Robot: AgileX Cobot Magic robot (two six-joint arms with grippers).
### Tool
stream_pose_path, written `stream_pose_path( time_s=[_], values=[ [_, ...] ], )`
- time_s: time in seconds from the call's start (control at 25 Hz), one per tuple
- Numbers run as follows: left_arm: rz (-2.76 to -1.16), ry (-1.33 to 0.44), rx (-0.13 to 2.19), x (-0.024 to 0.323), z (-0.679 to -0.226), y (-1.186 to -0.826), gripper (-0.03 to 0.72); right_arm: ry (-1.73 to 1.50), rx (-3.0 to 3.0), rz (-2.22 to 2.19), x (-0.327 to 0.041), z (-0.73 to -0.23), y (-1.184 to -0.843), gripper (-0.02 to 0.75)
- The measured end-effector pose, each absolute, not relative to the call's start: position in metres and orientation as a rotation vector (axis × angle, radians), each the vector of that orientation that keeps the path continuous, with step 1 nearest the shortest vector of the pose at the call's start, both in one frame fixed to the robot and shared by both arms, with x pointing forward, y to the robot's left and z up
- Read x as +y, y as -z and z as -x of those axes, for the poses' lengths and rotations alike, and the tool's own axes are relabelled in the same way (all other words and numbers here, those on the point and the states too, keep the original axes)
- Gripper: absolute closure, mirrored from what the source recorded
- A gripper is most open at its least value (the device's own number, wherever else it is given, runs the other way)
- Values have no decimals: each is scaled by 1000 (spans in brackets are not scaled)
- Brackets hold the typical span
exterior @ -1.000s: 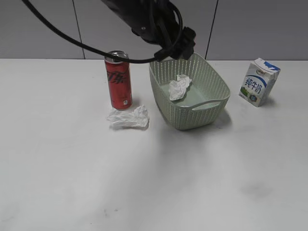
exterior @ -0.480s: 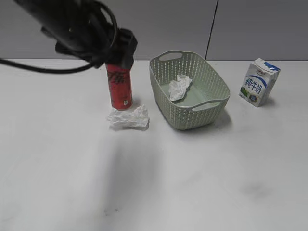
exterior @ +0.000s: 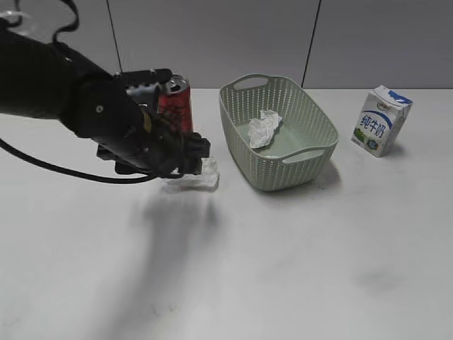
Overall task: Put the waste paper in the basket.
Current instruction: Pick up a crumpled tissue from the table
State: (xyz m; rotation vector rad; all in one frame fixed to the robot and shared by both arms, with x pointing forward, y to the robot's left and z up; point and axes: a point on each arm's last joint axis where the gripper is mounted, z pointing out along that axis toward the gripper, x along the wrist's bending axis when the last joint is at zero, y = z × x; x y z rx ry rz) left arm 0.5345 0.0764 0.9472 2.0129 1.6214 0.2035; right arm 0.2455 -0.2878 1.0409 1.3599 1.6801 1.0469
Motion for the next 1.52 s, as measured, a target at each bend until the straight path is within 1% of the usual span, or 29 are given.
stream_pose_path(
  time_s=[0.16, 0.4, 0.68, 0.76, 0.8, 0.88, 0.92, 1.0, 1.04, 1.08, 1.12, 1.2, 1.36, 1.52],
  values=[
    [-2042, -213, 1664, 73, -556, -922, 85, -1047, 1680, -1360, -288, -246, -1041, 232],
    [-2044, -241, 1677, 70, -582, -905, 93, -1047, 1680, -1360, -288, -246, -1041, 232],
    [-2091, -248, 1682, 71, -584, -888, 98, -1047, 1680, -1360, -288, -246, -1041, 233],
    [-2094, -248, 1682, 71, -584, -886, 114, -1047, 1680, -1360, -288, -246, -1041, 233],
    [-2095, -249, 1682, 71, -584, -886, 137, -1047, 1680, -1360, -288, -246, -1041, 233],
    [-2099, -248, 1685, 71, -584, -886, 218, -1047, 1680, -1360, -288, -246, -1041, 233],
    [-2103, -247, 1690, 71, -584, -886, 286, -1047, 1680, -1360, -288, -246, -1041, 233],
    [-2119, -244, 1705, 72, -583, -886, 460, -1047, 1680, -1360, -288, -246, -1041, 233],
    [-2126, -242, 1711, 72, -583, -886, 535, -1047, 1680, -1360, -288, -246, -1041, 233],
    [-2136, -241, 1720, 73, -582, -886, 594, -1047, 1680, -1360, -288, -246, -1041, 233],
    [-2148, -240, 1727, 74, -581, -886, 625, -1047, 1680, -1360, -288, -246, -1041, 233],
    [-2165, -241, 1737, 75, -580, -888, 646, -1047, 1680, -1360, -288, -246, -1041, 233],
    [-2207, -250, 1760, 80, -575, -899, 654, -1047, 1680, -1360, -288, -246, -1041, 233],
    [-2186, -289, 1694, 84, -571, -939, 657, -1047, 1680, -1360, -288, -246, -1041, 234]
  ],
)
